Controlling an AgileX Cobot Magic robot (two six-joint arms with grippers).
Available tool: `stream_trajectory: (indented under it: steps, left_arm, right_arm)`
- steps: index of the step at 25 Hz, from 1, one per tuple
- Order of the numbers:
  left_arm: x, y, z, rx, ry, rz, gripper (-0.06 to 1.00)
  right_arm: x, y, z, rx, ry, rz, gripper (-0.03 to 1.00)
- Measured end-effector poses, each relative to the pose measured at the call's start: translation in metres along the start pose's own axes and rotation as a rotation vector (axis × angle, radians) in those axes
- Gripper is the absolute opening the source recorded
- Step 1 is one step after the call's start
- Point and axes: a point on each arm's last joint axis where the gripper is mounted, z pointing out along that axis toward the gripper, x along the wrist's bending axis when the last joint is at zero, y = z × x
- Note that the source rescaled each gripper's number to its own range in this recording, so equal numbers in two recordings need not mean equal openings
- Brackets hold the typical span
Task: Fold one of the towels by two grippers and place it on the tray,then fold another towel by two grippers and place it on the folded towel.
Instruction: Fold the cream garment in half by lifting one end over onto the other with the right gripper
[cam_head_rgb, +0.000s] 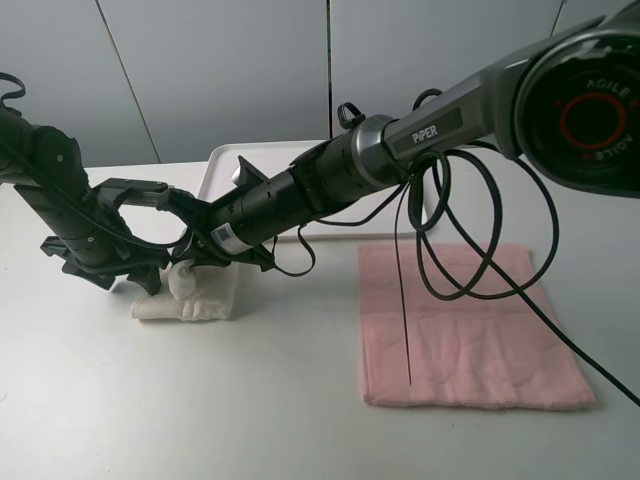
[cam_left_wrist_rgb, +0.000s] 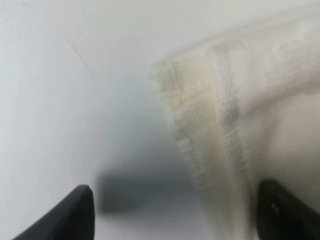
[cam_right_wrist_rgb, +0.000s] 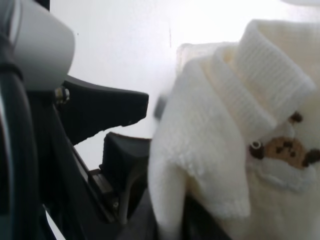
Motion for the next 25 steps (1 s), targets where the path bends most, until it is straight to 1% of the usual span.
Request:
stream_trajectory:
  steps: [4, 15, 20, 25]
  left_arm:
    - [0.0, 0.0, 0.0, 0.0, 0.0, 0.0, 0.87]
    - [-0.002, -0.001, -0.001, 0.011, -0.02, -0.008, 0.86]
    - [-0.001, 0.001, -0.019, -0.028, -0.02, 0.005, 0.86]
    - [0.0, 0.002, -0.033, -0.021, -0.01, 0.04, 0.86]
  right_arm:
    - [0.003, -0.004, 0.005, -0.03, -0.027, -0.014, 0.04]
    - [0.003, -0.004, 0.005, -0.035, -0.029, -0.018, 0.04]
    - [0.003, -0.004, 0.005, -0.036, -0.027, -0.015, 0.04]
    - [0.003, -0.004, 0.005, -0.036, -0.027, -0.015, 0.04]
